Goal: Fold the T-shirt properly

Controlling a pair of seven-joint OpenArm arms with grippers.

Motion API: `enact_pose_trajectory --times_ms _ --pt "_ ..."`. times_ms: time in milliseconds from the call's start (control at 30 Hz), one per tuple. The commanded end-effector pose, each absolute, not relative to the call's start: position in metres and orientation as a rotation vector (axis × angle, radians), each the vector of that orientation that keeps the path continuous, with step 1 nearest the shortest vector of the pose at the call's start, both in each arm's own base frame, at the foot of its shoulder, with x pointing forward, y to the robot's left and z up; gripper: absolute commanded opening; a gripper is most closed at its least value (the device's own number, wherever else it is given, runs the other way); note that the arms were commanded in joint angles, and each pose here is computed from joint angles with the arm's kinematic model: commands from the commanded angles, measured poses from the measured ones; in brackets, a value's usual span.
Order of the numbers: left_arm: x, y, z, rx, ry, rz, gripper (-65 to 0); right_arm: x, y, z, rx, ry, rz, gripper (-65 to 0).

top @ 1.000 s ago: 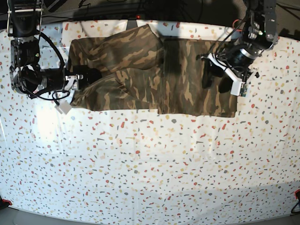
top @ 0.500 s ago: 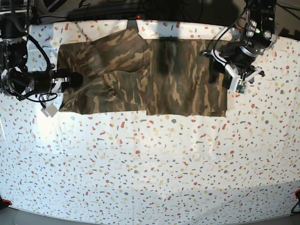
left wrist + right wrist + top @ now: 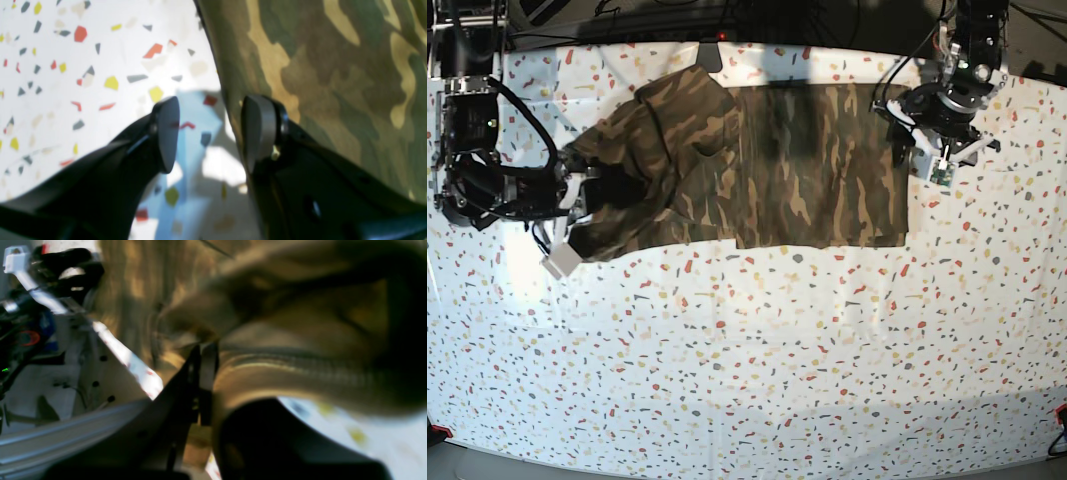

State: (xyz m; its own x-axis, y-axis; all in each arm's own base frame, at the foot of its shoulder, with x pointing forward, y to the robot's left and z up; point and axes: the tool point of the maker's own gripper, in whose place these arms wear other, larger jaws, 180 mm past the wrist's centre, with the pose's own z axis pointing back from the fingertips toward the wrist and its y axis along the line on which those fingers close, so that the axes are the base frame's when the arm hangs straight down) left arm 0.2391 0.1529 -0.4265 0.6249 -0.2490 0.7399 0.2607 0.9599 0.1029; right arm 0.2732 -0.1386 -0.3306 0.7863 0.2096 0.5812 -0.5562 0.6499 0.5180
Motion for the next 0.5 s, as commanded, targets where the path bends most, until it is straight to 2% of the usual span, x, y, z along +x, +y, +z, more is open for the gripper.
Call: enact_pose_trajectory --times_ms 0,233,467 --pt "0.236 0.159 -0.433 0.004 -0.821 -0.297 -34.3 0.282 -0.129 -0.313 0.775 -0.572 0.481 -65.0" --pt "0.228 0.162 -0.452 -0.003 -0.777 -0.285 -34.3 0.282 -0.06 -0.295 0.93 -0.664 0.496 -65.0" --pt "0.232 0.16 -0.448 -0.009 -0.807 -0.286 -34.3 0.283 0.004 -0.286 1.06 -0.713 0.467 -65.0"
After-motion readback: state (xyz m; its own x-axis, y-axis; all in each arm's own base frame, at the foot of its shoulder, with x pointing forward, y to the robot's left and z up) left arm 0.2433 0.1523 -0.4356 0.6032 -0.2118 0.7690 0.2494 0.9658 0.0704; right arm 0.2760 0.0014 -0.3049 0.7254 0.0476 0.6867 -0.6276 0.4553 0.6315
